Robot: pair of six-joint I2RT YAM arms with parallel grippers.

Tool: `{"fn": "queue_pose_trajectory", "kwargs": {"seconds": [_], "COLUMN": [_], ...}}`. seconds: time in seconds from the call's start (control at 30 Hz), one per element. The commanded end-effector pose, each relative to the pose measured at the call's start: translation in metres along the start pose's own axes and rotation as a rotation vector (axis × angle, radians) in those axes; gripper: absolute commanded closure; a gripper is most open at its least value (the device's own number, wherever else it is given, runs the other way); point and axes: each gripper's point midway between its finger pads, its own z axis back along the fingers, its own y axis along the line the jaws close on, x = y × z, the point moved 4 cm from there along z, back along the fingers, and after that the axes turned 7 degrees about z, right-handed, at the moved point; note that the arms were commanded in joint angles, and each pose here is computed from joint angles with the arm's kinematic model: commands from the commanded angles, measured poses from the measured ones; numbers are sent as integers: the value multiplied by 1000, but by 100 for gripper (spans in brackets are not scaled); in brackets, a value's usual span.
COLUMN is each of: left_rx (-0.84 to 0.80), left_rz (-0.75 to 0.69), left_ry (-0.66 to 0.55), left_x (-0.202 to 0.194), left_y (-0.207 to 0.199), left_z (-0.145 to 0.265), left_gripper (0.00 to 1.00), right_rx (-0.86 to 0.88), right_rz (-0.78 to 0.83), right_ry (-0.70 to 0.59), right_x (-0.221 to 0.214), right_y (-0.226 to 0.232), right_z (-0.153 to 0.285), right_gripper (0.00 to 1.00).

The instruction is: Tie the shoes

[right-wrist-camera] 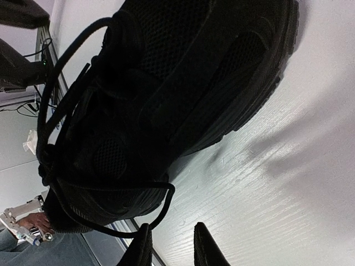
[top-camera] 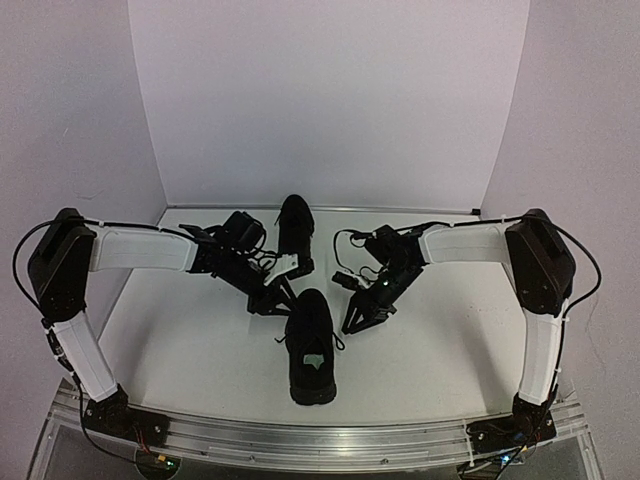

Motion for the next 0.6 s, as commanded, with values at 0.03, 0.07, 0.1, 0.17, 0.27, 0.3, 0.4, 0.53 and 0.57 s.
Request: {"fn": "queue_pose_trajectory", "kwargs": {"seconds": [0.03,0.07,0.1,0.17,0.27,0.3,0.4,0.53,0.57], "left_rx": [-60,-65,-68,-82,-90,-89,-83,-89,-95], "left_rz": [-71,-76,-82,-89,-99,-101,-105,-89,-85], "left_ry": [21,24,30,45,58,59,56,67,70], "left_x": [8,8,7,6,7,8,11,12,12], "left_y": [-13,-14,-15,-18,-20,-20,-18,-16,-16], "left_z": [1,1,0,-3,-8,-9,-14,-20,-21], "left_gripper": [69,69,69,69,69,69,69,73,74], "right_rx": [22,24,25,25,29,30,31,32,34], "right_rz": [28,28,28,25,24,23,22,44,53], "right_ry": [-22,-22,-23,-19,-17,-17,-16,-17,-17], "right_x": [7,8,9,9,9,9,9,9,9], "right_y": [8,8,7,6,5,5,5,5,5], "right_z": [8,8,7,6,4,4,4,4,4], "right_gripper": [74,74,74,75,75,75,74,75,74]}}
